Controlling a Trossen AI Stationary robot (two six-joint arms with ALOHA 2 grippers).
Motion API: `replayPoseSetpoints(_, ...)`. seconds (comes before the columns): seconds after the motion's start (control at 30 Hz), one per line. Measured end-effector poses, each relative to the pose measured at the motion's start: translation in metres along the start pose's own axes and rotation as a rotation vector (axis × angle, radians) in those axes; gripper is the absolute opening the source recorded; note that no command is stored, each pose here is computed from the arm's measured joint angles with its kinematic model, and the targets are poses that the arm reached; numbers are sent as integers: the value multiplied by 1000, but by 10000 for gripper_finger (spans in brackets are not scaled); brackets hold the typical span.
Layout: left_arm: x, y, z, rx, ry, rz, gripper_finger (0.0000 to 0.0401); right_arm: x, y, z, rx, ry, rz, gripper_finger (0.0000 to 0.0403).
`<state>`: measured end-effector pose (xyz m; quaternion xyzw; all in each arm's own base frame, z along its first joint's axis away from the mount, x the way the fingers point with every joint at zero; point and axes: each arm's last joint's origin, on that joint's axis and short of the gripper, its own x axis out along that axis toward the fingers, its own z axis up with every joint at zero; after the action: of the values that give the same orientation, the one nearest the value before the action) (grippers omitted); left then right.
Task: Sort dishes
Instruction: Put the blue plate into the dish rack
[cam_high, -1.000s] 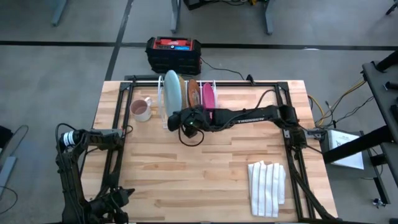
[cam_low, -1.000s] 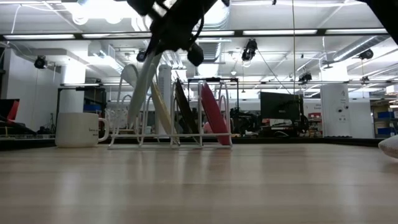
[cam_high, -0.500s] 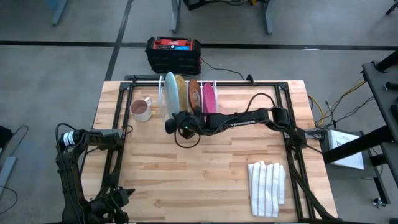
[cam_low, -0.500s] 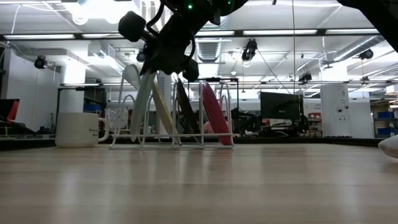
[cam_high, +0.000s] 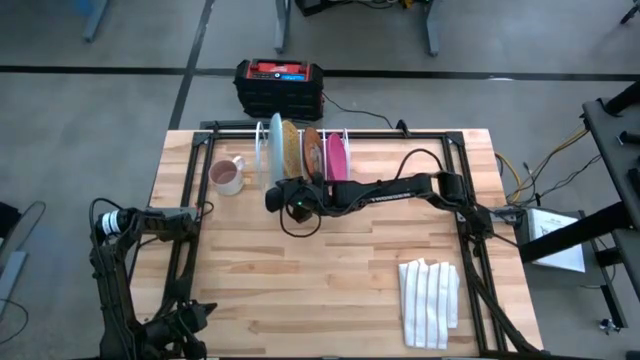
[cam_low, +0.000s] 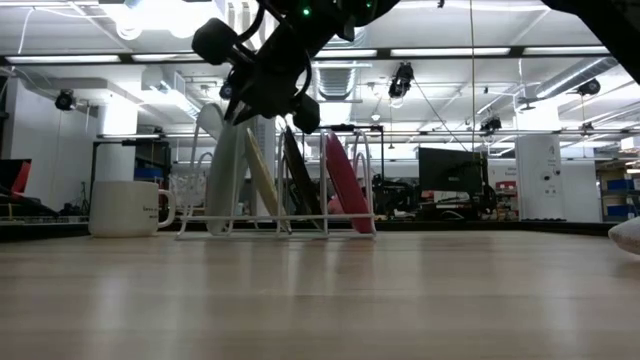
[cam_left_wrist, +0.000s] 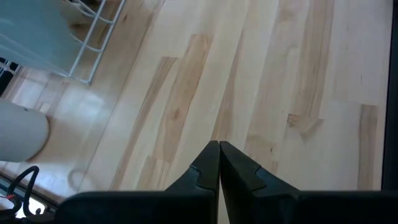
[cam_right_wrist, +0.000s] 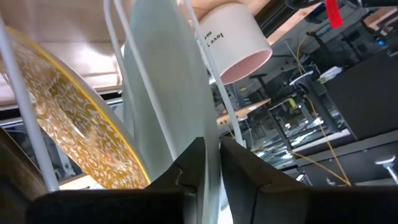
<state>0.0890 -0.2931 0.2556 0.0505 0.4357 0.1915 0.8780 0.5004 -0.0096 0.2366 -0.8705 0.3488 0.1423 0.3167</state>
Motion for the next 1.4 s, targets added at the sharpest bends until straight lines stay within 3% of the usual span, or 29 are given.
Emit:
replayPoseSetpoints(0.5,0,0,0,1,-2,0,0,-3,-11,-11,95,83,-103,84)
replayPoseSetpoints(0.63,0,0,0,1,-2,0,0,-7,-12,-15,106,130,-73,82)
replayPoseSetpoints(0.93,0,0,0,4,-7,0,0,-37,-18,-45,398,261,-69,51)
replayPoseSetpoints(1.0,0,0,1,26,-29,-1,0,-48,-20,-56,539,278,-104,44)
replayPoseSetpoints(1.13,1,0,3,76,-66,0,0,-74,-16,-88,983,205,-209,26)
replayPoseSetpoints(1.4,2,-1,8,169,-177,10,0,-93,43,-175,1823,-108,-249,1)
